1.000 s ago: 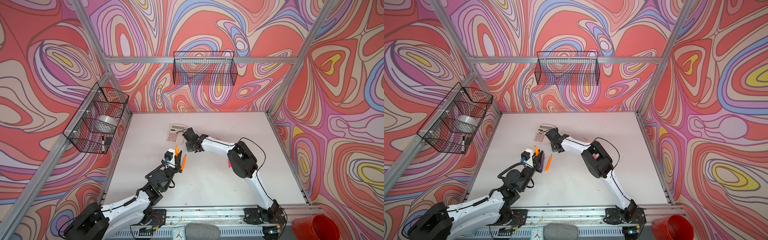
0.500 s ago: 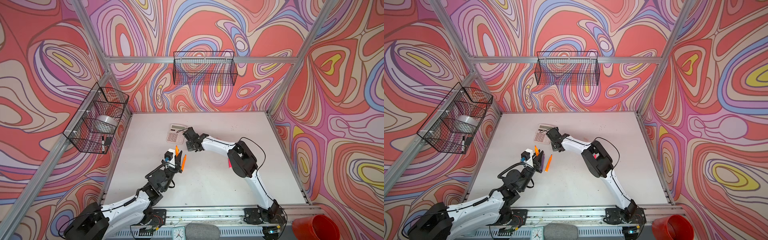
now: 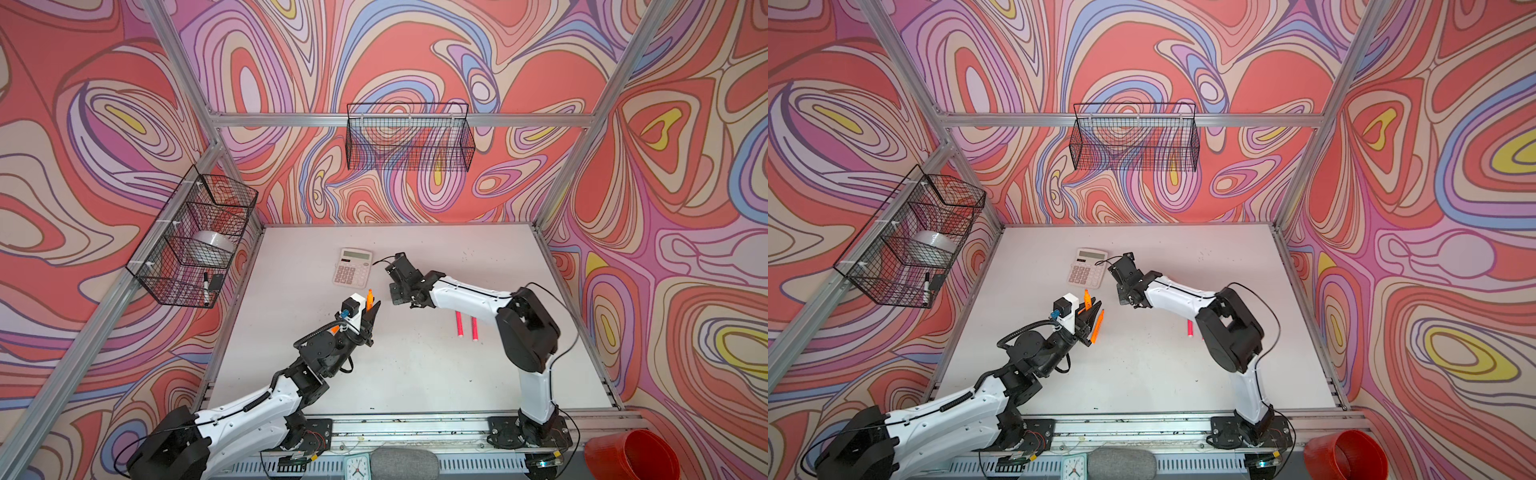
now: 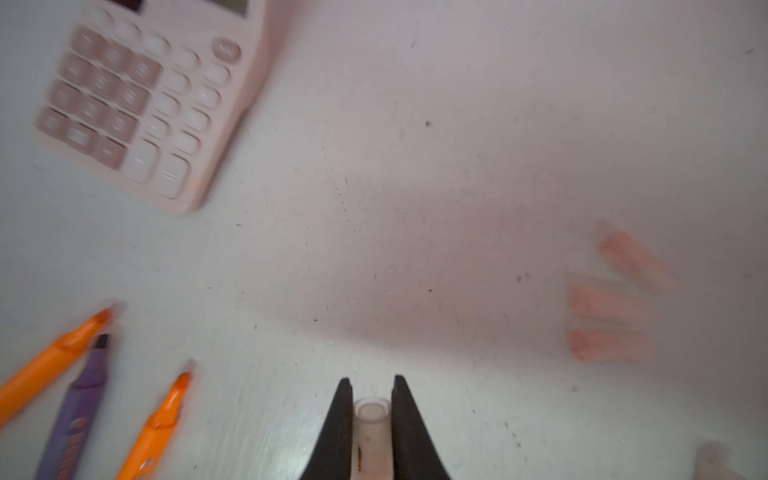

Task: Insert the pens into the pen caps
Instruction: 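Lift the cap with the right gripper and bring it over the marker tip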

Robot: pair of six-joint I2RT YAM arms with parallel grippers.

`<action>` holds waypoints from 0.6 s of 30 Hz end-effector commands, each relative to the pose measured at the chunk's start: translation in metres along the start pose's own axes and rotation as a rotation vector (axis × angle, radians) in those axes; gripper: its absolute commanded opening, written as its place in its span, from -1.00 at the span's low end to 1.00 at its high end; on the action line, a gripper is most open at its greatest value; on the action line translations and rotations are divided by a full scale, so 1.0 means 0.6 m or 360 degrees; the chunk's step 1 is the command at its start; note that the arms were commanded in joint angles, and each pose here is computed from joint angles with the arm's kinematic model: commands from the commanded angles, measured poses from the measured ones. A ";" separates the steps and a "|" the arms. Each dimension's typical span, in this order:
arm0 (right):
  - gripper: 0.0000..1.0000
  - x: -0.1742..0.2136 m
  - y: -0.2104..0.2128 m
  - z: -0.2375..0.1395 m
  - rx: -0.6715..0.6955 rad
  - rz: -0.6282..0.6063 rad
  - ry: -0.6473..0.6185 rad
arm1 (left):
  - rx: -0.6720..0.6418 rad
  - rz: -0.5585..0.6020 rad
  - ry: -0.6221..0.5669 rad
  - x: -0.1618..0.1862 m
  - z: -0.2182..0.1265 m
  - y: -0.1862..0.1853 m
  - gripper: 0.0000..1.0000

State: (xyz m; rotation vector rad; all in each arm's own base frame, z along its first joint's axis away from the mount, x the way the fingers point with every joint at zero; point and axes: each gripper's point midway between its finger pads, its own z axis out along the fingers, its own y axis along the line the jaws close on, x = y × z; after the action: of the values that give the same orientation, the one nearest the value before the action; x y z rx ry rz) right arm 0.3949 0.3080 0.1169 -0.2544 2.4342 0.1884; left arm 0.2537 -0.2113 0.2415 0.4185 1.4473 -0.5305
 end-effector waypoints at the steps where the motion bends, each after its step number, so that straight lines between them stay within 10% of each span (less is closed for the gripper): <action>1: -0.98 -0.089 -0.007 -0.111 -0.0109 0.0126 -0.0346 | 0.0052 -0.0109 -0.0064 -0.035 -0.005 -0.009 -1.00; 18: -1.00 -0.131 0.084 -0.473 -0.1232 0.0184 -0.1343 | 0.0222 -0.0298 -0.0076 -0.027 -0.015 -0.037 -1.00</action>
State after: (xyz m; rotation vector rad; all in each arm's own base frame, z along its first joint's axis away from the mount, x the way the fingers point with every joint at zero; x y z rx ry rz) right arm 0.2912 0.3003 0.3392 -0.2535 1.6544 0.9137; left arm 0.2401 -0.2192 0.2398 0.3756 1.5036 -0.7259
